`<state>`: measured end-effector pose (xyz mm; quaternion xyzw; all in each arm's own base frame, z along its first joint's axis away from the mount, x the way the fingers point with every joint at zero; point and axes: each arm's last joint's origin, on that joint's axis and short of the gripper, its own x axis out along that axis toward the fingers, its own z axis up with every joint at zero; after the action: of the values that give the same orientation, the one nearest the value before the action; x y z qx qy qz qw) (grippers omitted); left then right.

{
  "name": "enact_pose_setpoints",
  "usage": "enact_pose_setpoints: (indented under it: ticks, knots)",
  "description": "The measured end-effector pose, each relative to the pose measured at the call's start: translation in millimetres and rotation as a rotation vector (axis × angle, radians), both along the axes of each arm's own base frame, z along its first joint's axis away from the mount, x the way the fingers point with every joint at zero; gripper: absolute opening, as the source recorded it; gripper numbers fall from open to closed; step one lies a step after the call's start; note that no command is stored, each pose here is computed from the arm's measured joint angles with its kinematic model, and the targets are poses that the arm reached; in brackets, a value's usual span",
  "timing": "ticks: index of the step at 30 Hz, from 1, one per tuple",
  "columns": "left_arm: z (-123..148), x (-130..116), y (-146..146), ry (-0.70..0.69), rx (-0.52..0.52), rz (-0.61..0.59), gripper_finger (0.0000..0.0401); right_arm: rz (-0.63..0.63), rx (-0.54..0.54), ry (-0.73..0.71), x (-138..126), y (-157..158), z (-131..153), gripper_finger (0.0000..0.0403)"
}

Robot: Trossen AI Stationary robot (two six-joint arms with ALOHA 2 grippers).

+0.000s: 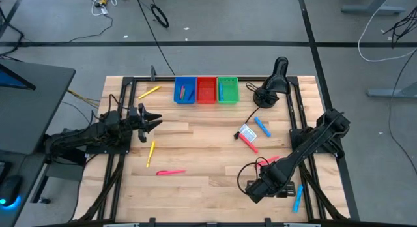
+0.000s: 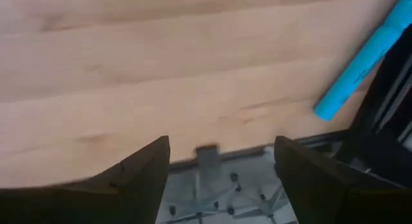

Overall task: Pick & Place Markers
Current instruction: Put the bottom blue highlighter into the green bin

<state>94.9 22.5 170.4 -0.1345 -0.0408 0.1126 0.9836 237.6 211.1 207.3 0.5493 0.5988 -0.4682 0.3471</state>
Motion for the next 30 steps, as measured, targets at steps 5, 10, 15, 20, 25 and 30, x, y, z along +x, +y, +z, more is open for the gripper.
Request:
enact_pose_setpoints:
  ticks: [5,10,15,20,25,30]
  knots:
    - [0,0,0,0.0,0.0,0.0,0.0142,-0.015,-0.034,0.051,-10,-1,-15,0.0279]
    - [0,0,0,0.0,0.0,0.0,0.0142,-0.019,-0.03,0.072,-20,3,-27,0.0279]
    - [0,0,0,0.0,0.0,0.0,0.0142,0.01,-0.019,0.125,-34,6,-40,0.0279]
    - [0,0,0,0.0,0.0,0.0,0.0142,0.047,0.023,0.214,-51,10,-51,0.0279]
    - [0,0,0,0.0,0.0,0.0,0.0142,0.088,0.056,0.256,-66,16,-60,0.0279]
    - [0,0,0,0.0,0.0,0.0,0.0142,0.116,0.085,0.253,-76,22,-67,0.0279]
